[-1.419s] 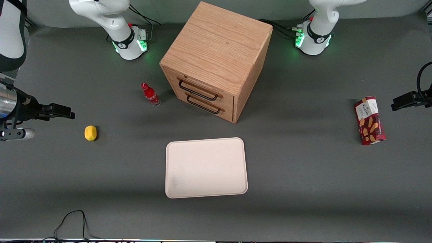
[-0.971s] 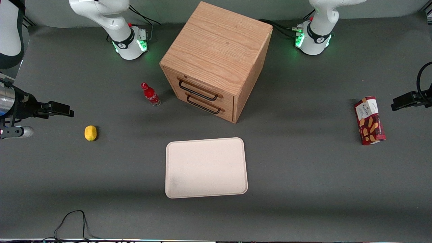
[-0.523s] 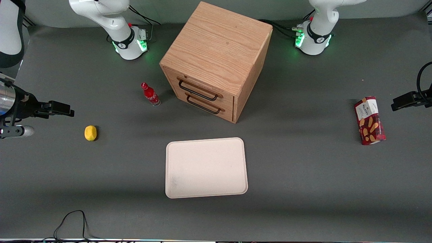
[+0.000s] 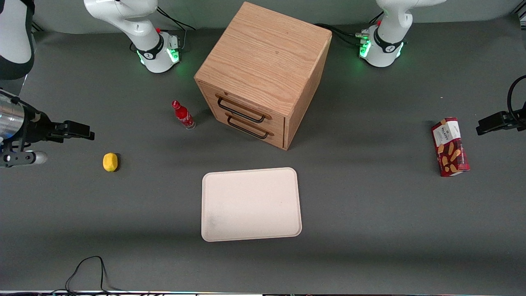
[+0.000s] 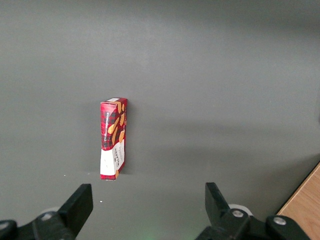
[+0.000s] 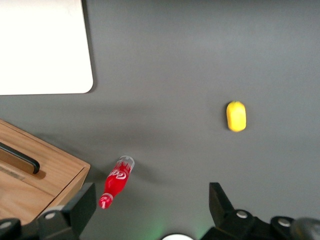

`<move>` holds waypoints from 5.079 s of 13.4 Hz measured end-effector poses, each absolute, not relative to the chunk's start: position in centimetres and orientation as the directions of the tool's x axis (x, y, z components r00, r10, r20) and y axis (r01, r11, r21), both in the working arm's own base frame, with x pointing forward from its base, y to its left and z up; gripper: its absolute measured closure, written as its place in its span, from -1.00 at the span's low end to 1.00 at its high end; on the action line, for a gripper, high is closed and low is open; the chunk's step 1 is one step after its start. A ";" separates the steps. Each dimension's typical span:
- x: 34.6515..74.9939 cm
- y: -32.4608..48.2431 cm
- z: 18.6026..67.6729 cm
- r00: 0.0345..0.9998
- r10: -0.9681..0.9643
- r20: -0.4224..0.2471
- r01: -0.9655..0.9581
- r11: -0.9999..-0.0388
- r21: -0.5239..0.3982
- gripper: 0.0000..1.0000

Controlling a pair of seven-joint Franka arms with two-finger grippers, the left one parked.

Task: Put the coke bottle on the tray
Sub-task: 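Move the open right gripper over the red Coca-Cola bottle, then lower the right gripper and close it around the bottle's neck, then lift the bottle and carry it to the white tray's corner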

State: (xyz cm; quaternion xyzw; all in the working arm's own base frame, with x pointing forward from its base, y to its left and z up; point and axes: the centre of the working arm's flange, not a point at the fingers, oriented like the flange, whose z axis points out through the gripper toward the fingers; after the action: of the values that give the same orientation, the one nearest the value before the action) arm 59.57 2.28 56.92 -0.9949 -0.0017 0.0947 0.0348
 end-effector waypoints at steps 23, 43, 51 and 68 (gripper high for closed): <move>46.5 19.5 50.4 0.965 -0.079 -0.251 -0.070 -0.997 0.045 -1.00; 38.5 19.2 34.0 0.984 0.038 -0.173 0.045 -0.998 0.035 -0.95; 38.1 18.8 33.3 0.978 0.100 -0.183 0.107 -0.994 0.027 -0.94; 37.6 18.3 32.2 0.977 0.109 -0.182 0.115 -0.993 0.024 0.37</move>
State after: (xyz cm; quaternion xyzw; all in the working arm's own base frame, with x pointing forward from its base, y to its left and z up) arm 37.64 18.29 32.23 -0.9942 -0.0564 0.0903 -0.0173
